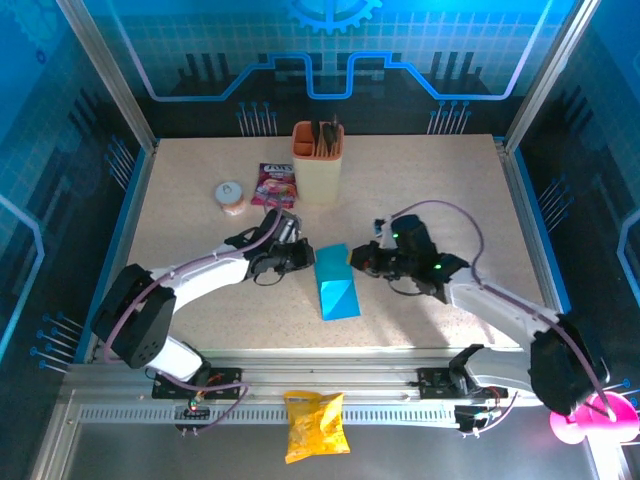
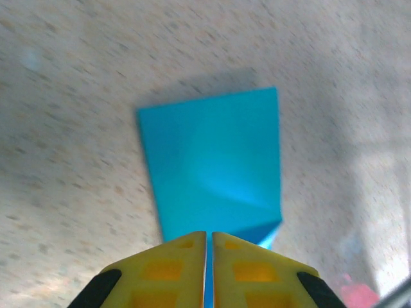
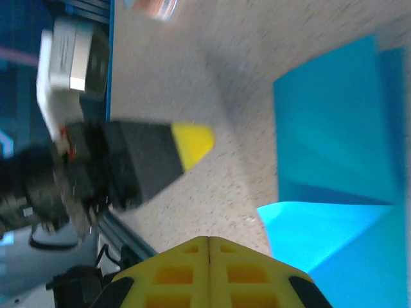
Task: Fold a paper plane with a square sheet of paper (pick it up from the middle)
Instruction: Turn over the paper at the center of the table.
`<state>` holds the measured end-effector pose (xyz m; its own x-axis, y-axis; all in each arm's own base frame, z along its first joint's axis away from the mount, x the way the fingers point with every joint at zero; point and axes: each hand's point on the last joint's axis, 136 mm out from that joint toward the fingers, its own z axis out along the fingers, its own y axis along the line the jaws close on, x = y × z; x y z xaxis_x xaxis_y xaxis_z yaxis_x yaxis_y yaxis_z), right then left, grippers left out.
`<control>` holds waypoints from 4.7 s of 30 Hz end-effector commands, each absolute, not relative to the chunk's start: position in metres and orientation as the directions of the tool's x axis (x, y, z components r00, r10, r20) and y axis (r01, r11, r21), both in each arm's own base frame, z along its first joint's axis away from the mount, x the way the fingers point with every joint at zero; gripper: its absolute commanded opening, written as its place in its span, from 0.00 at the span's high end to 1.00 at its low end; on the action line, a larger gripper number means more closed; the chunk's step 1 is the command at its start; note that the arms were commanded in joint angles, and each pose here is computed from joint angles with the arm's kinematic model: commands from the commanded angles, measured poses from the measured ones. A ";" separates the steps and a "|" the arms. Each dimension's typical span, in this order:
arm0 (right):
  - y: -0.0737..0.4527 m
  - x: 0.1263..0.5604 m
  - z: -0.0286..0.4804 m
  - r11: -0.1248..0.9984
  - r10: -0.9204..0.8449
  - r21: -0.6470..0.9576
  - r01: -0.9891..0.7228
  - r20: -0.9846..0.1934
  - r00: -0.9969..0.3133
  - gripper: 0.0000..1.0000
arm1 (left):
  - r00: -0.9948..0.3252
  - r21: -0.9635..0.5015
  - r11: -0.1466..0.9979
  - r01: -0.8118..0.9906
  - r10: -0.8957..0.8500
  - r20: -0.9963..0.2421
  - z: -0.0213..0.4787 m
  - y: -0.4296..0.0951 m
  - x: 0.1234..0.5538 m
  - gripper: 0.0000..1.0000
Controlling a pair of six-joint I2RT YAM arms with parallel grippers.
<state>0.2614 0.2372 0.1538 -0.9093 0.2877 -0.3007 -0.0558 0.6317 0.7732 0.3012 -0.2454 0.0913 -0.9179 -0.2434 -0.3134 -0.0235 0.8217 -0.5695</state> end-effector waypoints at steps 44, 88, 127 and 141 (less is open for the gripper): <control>0.244 0.231 0.020 0.751 0.157 0.655 0.079 -0.060 -0.986 0.58 | -0.966 -0.517 0.848 0.114 -0.028 -0.258 0.005 -0.297 0.253 0.93; 0.254 0.284 0.030 0.706 0.134 0.708 -0.021 -0.163 -0.977 0.70 | -0.972 -0.517 0.849 0.111 -0.016 -0.235 -0.007 -0.290 0.242 0.95; 0.103 0.285 0.140 0.816 -0.175 -0.564 0.128 -0.452 -0.875 1.00 | -0.811 -0.501 0.850 -0.161 -0.403 -0.424 0.099 -0.140 0.240 0.71; 0.256 0.240 0.030 0.889 -0.200 -0.455 -0.053 -0.283 -0.938 0.91 | -0.740 -0.555 0.802 -0.223 -0.510 -0.440 0.126 -0.113 0.218 0.72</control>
<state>0.2504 0.2318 0.0411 -0.9173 -0.2743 -0.2887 -0.0830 0.8407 -0.5351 0.2272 -0.1253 0.1377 -0.7361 -0.4908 -0.4662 -0.1593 0.7950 -0.5854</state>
